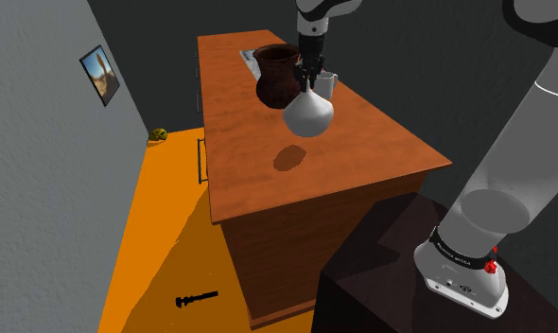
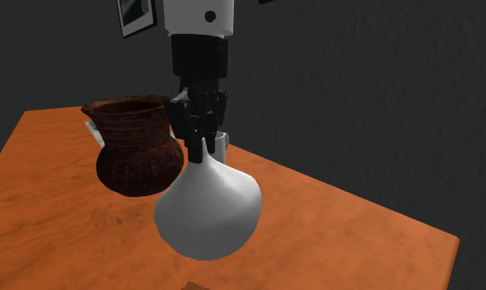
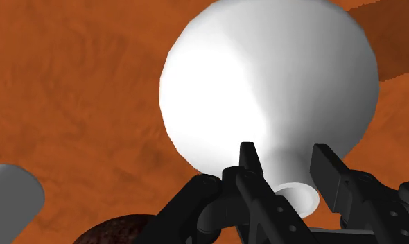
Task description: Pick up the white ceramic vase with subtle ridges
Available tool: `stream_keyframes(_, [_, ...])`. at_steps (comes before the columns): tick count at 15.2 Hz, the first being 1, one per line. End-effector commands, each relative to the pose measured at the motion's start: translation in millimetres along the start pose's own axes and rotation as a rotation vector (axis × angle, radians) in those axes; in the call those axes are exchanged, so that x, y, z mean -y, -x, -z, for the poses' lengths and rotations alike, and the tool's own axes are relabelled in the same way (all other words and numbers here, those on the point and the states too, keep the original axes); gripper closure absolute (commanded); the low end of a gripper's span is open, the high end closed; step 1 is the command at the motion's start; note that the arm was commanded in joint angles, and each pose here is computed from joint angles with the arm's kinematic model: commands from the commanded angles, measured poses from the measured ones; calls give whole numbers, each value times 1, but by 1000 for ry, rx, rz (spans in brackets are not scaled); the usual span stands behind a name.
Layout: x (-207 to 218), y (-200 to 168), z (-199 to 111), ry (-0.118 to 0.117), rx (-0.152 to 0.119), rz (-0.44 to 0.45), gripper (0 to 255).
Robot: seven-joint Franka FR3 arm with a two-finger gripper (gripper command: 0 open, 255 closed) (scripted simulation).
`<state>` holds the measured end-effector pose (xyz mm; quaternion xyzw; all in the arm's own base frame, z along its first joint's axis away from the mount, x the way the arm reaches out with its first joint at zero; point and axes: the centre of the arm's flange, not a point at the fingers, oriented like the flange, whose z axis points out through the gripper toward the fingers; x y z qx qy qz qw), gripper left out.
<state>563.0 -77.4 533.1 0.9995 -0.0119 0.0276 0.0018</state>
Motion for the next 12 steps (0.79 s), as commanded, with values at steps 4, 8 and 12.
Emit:
stream_keyframes(4, [0,-1,28,0,-1,0,255])
stream_keyframes(8, [0,-2,49,0,-1,0,255])
stream_keyframes(12, [0,-3,60,0,-1,0,255])
